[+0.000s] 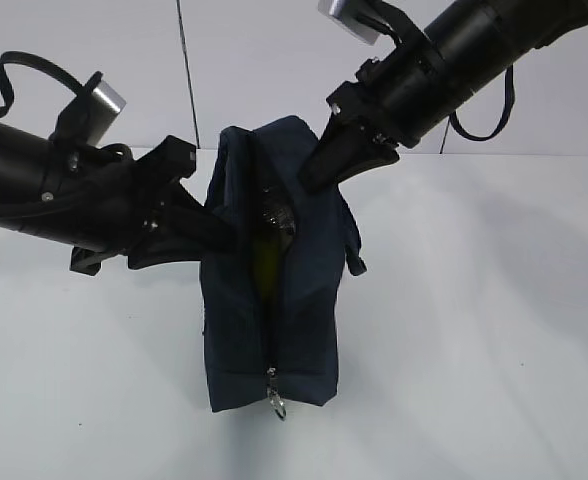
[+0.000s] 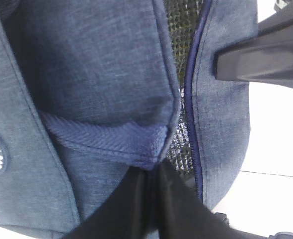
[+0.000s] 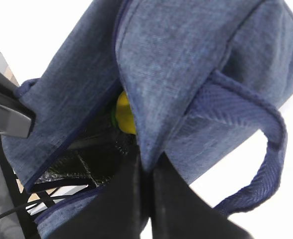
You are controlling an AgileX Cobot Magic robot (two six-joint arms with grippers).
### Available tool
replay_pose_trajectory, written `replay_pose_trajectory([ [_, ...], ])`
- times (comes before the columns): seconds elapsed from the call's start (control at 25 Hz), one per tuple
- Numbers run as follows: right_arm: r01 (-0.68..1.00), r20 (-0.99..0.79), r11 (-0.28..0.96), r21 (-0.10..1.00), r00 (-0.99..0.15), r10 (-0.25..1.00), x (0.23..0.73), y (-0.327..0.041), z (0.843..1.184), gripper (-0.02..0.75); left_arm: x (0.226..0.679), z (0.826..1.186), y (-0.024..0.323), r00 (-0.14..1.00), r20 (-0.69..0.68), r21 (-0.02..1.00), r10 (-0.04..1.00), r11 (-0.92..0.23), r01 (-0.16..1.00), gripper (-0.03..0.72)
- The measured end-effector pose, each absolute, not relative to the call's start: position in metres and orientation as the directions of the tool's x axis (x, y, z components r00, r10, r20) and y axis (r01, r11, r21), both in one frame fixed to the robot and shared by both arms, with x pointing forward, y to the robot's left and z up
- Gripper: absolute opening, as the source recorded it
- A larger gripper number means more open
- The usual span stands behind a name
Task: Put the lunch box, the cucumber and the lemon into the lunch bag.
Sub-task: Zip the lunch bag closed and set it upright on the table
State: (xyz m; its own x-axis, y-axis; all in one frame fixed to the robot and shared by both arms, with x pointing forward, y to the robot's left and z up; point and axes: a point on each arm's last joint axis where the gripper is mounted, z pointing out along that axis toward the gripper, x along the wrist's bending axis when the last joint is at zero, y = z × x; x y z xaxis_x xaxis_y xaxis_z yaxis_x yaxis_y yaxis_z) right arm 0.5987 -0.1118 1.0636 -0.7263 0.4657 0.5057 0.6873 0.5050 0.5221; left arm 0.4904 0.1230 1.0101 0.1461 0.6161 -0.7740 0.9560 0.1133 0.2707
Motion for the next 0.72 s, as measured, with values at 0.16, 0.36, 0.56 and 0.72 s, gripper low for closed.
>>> replay_pose_trajectory([
  [0.16, 0.7, 0.461, 0.541, 0.467, -0.714, 0.526, 0.5992, -0.1175, 1.0573, 0.021, 0.49, 1.0102, 0.1228, 0.155, -0.773, 0.275, 0.615, 0.104, 0.956, 0.01],
  [0.36, 0.71, 0.456, 0.539, 0.454, -0.704, 0.544, 0.5988, -0.1189, 1.0578, 0.021, 0.4898, 1.0101, 0.1228, 0.158, -0.772, 0.276, 0.615, 0.101, 0.956, 0.01],
  [0.56, 0.721, 0.456, 0.532, 0.445, -0.693, 0.558, 0.5983, -0.1197, 1.0587, 0.021, 0.4896, 1.0101, 0.1227, 0.158, -0.773, 0.275, 0.615, 0.1, 0.956, 0.01],
  [0.72, 0.714, 0.449, 0.531, 0.457, -0.7, 0.554, 0.5956, -0.1206, 1.0651, 0.021, 0.4893, 1.0102, 0.1226, 0.159, -0.774, 0.273, 0.613, 0.096, 0.957, 0.01],
])
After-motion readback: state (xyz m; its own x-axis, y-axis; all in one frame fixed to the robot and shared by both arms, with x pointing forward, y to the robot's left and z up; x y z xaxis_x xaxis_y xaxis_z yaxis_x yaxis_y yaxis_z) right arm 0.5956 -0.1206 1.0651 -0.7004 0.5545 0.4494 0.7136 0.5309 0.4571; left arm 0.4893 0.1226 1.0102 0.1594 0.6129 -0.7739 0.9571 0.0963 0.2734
